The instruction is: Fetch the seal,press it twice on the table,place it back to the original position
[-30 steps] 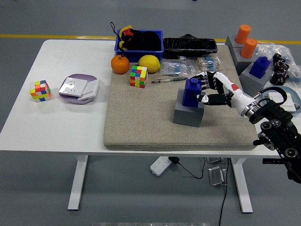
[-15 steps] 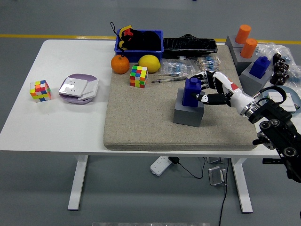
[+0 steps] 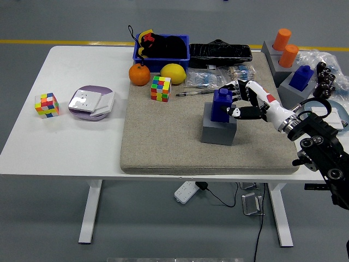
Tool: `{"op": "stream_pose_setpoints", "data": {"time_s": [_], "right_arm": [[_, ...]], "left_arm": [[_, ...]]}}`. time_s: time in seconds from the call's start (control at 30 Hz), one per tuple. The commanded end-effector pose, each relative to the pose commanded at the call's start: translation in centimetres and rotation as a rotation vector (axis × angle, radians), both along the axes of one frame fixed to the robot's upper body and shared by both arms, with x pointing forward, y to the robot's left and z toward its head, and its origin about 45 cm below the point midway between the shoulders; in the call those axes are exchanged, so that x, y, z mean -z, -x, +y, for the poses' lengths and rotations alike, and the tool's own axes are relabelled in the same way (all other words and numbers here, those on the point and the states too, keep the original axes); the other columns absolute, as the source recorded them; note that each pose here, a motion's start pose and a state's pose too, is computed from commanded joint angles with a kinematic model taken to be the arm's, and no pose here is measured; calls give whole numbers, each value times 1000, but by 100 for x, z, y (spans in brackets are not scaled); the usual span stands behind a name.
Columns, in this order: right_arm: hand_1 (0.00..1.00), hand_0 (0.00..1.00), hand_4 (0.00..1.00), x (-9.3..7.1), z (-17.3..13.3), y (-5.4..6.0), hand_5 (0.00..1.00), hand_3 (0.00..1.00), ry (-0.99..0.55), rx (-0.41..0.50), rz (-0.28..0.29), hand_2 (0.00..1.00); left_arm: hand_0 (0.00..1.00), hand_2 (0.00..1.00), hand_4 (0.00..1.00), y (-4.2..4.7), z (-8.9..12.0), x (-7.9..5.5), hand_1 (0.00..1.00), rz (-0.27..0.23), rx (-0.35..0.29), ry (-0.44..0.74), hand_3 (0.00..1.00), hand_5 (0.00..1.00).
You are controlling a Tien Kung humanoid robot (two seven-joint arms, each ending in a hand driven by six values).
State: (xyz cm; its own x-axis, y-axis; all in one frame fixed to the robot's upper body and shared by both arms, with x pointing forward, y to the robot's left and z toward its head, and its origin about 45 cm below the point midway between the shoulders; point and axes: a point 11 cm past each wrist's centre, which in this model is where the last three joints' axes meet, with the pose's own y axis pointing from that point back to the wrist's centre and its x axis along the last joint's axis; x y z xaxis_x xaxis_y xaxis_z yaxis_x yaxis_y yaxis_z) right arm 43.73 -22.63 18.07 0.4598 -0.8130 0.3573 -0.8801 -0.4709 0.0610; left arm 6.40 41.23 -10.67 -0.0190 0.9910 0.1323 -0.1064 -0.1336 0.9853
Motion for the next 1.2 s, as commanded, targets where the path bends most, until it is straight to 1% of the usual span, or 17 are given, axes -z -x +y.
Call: {"op": "stream_pose_setpoints", "data": {"time_s": [0.43,0.93,1.2], "right_arm": [[401,512,647,-19,-31,-21,2,475,9,4,-8,415],[402,511,650,37,-49,-5,2,474,26,1,-6,415],[402,512,650,62,-47,7,2,474,24,2,-4,413]], "left_arm": [[815,791,794,-13,0,-2,819,-2,1,0,840,394],[815,791,795,0,-8,3,820,0,1,2,840,395],[815,788,795,-12,-8,1,820,-3,1,2,839,397]]}}
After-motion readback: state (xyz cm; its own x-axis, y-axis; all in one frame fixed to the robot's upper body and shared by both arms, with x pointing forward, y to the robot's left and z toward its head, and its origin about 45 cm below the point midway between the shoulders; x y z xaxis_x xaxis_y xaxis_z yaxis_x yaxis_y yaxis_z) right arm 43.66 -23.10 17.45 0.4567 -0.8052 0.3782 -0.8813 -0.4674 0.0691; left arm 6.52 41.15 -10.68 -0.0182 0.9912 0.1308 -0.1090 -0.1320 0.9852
